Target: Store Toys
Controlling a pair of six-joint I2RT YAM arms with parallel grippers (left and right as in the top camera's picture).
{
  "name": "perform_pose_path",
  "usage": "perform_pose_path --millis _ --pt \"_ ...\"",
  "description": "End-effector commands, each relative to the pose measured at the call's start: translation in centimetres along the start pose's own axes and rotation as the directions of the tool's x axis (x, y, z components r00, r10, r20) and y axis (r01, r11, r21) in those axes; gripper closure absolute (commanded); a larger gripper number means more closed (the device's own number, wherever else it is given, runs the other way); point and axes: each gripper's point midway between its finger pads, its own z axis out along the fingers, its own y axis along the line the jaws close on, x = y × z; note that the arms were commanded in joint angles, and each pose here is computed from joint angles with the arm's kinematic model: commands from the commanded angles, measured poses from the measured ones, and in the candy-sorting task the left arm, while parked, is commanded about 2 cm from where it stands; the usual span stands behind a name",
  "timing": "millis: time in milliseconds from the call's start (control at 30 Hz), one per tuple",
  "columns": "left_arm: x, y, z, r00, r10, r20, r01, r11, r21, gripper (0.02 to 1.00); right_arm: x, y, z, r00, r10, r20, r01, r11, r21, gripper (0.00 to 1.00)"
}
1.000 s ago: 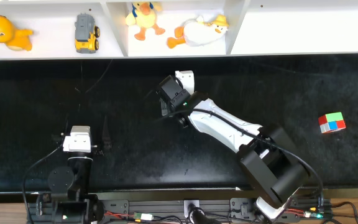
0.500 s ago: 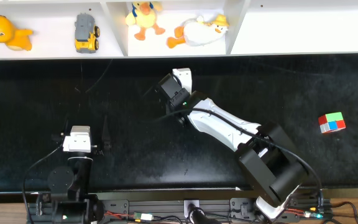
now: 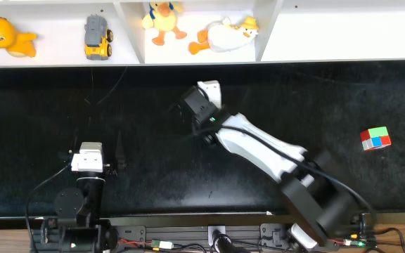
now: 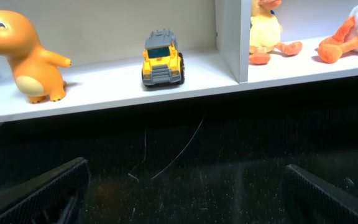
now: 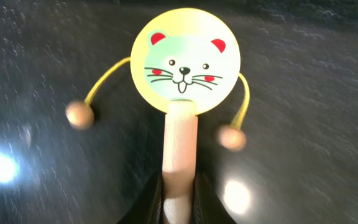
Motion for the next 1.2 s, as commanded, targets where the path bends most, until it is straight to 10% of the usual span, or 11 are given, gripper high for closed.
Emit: perform_pose_path --millis 33,400,833,1200 --pt "-0.2 -0.2 -0.1 1.000 -0.007 0.009 0.007 1.000 0.012 0.020 0.5 -4.4 -4.5 0.993 0.083 0.087 -0.086 0.996 0.032 0.956" --pt "-0.2 -0.2 -0.1 1.000 -0.007 0.009 0.007 1.000 0.012 0.020 1.1 -19.1 -9.4 0.967 0.229 0.107 -0.245 0.954 0.175 0.956" --pt "-0.2 -0.2 -0.1 1.000 -0.007 0.009 0.007 1.000 0.012 0.020 -11.1 -22.6 -7.7 0.985 -0.060 0.160 0.052 0.997 0.049 0.958" --pt "-0.2 -0.2 -0.1 1.000 -0.007 0.009 0.007 1.000 0.012 0.023 -17.4 -22.0 -2.7 0.986 -0.070 0.154 0.069 0.998 0.008 0.958"
